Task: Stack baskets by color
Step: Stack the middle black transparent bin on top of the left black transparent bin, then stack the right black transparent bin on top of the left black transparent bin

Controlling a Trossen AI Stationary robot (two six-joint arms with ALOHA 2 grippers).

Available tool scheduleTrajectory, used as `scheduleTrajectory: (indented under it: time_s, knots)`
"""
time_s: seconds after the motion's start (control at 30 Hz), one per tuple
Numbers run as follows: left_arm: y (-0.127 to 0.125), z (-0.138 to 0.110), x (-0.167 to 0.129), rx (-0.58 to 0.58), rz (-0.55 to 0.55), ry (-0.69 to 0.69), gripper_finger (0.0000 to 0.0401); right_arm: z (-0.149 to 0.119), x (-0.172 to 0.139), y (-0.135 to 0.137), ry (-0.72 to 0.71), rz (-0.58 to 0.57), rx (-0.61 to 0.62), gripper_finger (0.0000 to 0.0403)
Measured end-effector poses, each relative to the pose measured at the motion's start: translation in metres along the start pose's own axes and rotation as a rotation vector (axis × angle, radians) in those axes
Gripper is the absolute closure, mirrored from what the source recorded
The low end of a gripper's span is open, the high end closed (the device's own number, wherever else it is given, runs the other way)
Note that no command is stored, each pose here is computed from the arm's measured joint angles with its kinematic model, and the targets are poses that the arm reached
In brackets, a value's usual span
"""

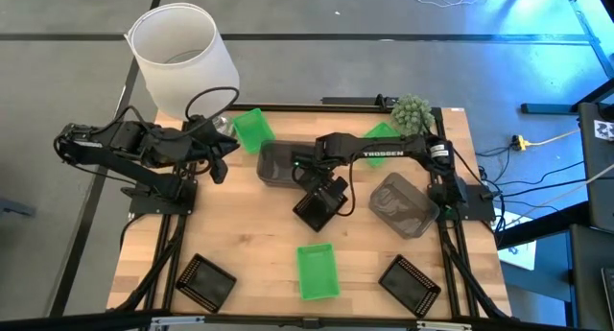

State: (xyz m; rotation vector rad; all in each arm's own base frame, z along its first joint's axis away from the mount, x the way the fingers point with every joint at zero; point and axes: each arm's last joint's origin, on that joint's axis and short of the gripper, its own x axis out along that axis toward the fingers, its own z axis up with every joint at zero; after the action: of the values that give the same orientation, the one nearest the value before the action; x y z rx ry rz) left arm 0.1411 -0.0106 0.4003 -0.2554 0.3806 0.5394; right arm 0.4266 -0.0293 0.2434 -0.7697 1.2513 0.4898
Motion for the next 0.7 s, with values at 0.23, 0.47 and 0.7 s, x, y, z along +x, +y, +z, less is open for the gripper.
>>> scheduleTrajectory:
  time_s: [0.23, 0.47, 0.7]
  knots:
    - [0.001, -0.002, 0.000, 0.017, 0.008, 0.015, 0.0343, 0.003, -0.053, -0.004, -0.156, -0.029, 0.147, 0.0323]
    - [0.001, -0.002, 0.000, 0.023, 0.010, 0.018, 0.0343, -0.016, -0.107, 0.015, -0.151, 0.002, 0.284, 0.0322]
    - [0.004, -0.007, 0.000, 0.064, 0.035, 0.066, 0.0343, -0.040, -0.139, 0.037, -0.078, 0.075, 0.464, 0.0322]
